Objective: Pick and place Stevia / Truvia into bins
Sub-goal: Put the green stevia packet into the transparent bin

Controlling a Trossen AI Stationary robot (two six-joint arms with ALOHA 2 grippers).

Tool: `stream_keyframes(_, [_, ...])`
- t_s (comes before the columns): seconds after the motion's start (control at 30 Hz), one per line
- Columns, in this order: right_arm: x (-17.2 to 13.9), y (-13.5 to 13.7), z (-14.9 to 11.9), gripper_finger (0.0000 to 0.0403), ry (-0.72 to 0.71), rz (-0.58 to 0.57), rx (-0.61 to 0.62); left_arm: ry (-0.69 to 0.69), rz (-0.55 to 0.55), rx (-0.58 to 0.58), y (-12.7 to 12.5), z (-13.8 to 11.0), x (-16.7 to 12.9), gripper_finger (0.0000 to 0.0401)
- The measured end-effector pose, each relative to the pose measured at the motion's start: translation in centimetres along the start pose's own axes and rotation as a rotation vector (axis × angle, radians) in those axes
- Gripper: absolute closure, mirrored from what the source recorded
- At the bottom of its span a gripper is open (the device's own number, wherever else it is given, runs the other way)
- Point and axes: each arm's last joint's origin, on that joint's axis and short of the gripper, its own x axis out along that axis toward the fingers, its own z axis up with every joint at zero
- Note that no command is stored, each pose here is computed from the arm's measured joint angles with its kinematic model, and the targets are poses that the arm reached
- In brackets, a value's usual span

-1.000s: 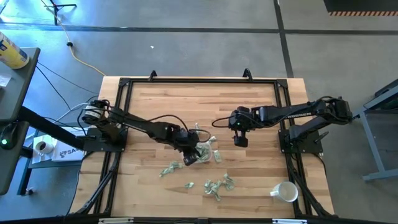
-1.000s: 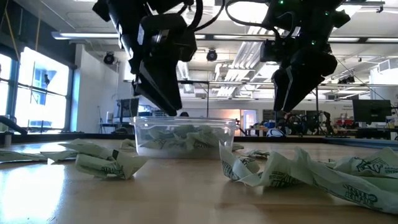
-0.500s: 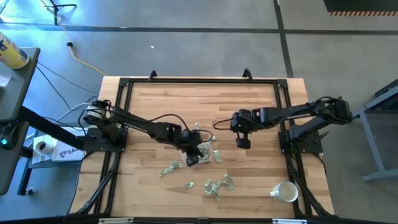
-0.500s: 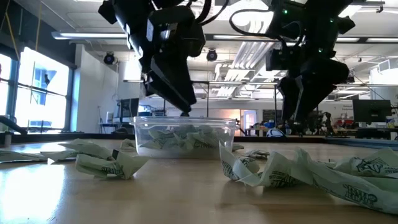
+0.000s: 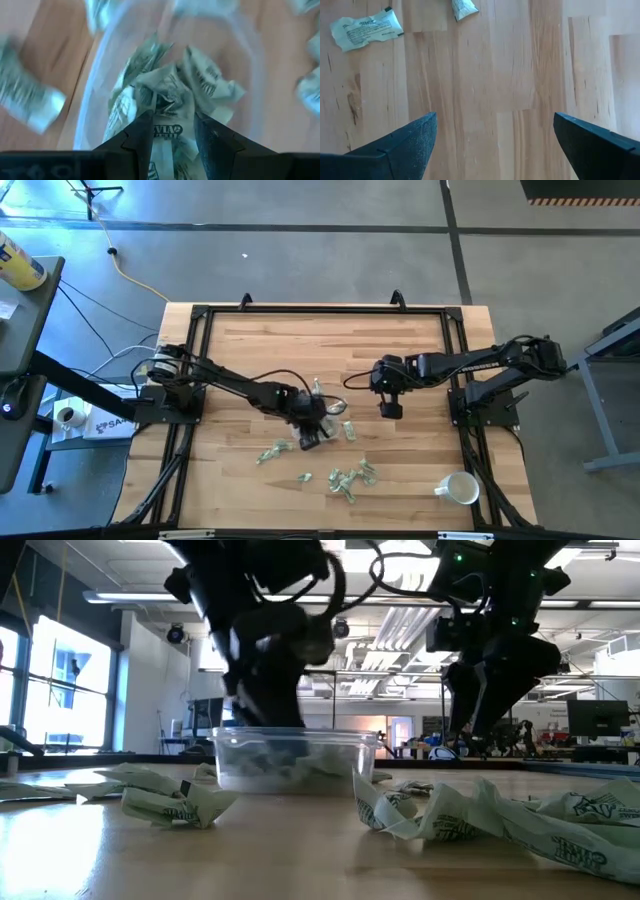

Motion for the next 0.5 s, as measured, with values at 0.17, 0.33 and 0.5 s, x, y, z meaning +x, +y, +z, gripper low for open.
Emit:
stream_keyframes(0.17, [0.0,0.0,0.0,0.0018,-0.004,-0.009,0.000,0.115,0.042,-0.071,0.3,-0.7,-1.5,0.0224])
stream_keyframes(0.33, [0.0,0.0,0.2,0.0018,-0.018,-0.012,0.001,-0.024,0.008,-0.073,-1.0,2.1,-4.8,0.0224])
stream_keyframes(0.5, [0.0,0.0,0.3,0.0018,-0.034,-0.011,0.002,0.007,0.149,-0.025,-0.5,2.7,-6.5,0.0224])
